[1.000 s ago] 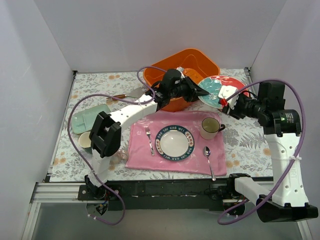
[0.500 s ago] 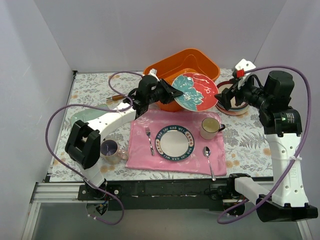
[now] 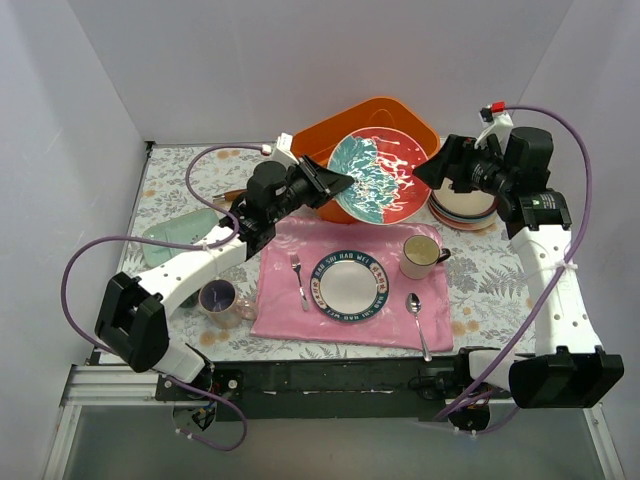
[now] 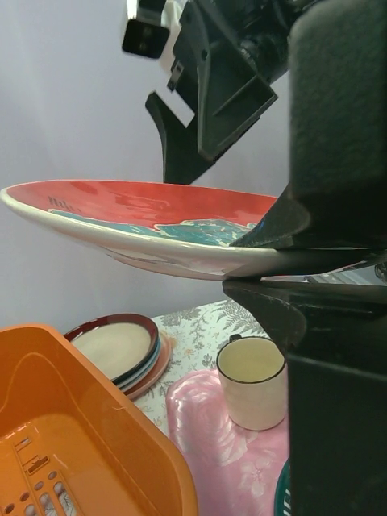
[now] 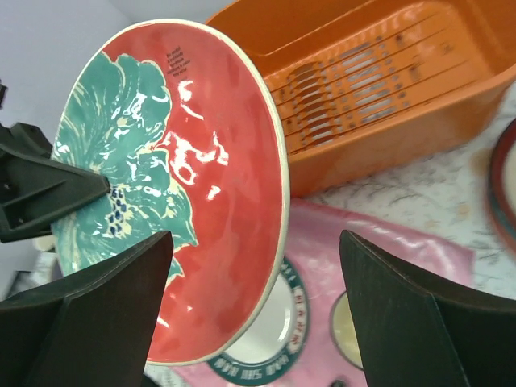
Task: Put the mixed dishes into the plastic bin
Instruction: Pick up the plate at the center of the board.
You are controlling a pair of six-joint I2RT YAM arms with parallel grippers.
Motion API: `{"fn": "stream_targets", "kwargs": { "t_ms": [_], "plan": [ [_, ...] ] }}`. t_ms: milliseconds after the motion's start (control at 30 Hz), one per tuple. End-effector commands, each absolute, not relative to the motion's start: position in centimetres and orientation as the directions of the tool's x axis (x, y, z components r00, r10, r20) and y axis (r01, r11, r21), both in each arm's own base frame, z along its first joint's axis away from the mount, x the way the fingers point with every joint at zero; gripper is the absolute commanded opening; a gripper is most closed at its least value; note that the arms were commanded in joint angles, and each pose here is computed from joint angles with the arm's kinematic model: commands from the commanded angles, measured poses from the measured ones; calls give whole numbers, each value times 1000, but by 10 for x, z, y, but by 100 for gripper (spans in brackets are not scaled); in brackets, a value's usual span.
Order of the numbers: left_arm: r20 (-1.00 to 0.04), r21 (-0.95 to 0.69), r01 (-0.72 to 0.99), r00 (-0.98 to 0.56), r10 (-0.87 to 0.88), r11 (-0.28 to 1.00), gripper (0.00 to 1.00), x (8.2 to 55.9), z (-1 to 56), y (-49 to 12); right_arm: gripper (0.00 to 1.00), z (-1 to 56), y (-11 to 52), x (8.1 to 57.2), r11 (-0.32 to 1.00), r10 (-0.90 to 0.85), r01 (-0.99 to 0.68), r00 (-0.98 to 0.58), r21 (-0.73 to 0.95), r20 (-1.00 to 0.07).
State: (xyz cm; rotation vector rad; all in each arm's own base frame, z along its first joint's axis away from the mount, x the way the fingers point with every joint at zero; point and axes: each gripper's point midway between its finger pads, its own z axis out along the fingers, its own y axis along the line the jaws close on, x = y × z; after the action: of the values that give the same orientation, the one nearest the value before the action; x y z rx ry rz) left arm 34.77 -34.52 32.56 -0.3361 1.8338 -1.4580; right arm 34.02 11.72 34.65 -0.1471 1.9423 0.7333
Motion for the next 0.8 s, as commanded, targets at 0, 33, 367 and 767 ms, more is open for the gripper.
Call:
{"fn": "stream_targets", "kwargs": {
  "t_ms": [0,33,367,767],
  "plan": [
    [-402,-879,458,-560,-725,134,0,325,432,-320,89,359,140,335,674,354,-411,-549,614,-757],
    [-404,-878,459,-555,-727,137,0,325,431,-319,89,351,144,333,645,359,-406,-587,647,-726],
    [-389,-877,467,-560,-732,109,0,317,433,-315,68,330,162,321,494,419,-334,-718,803,-556],
    [-366,-875,482,-587,-722,52,0,309,438,-317,52,327,169,318,414,452,-294,-755,862,-475]
  ]
}}
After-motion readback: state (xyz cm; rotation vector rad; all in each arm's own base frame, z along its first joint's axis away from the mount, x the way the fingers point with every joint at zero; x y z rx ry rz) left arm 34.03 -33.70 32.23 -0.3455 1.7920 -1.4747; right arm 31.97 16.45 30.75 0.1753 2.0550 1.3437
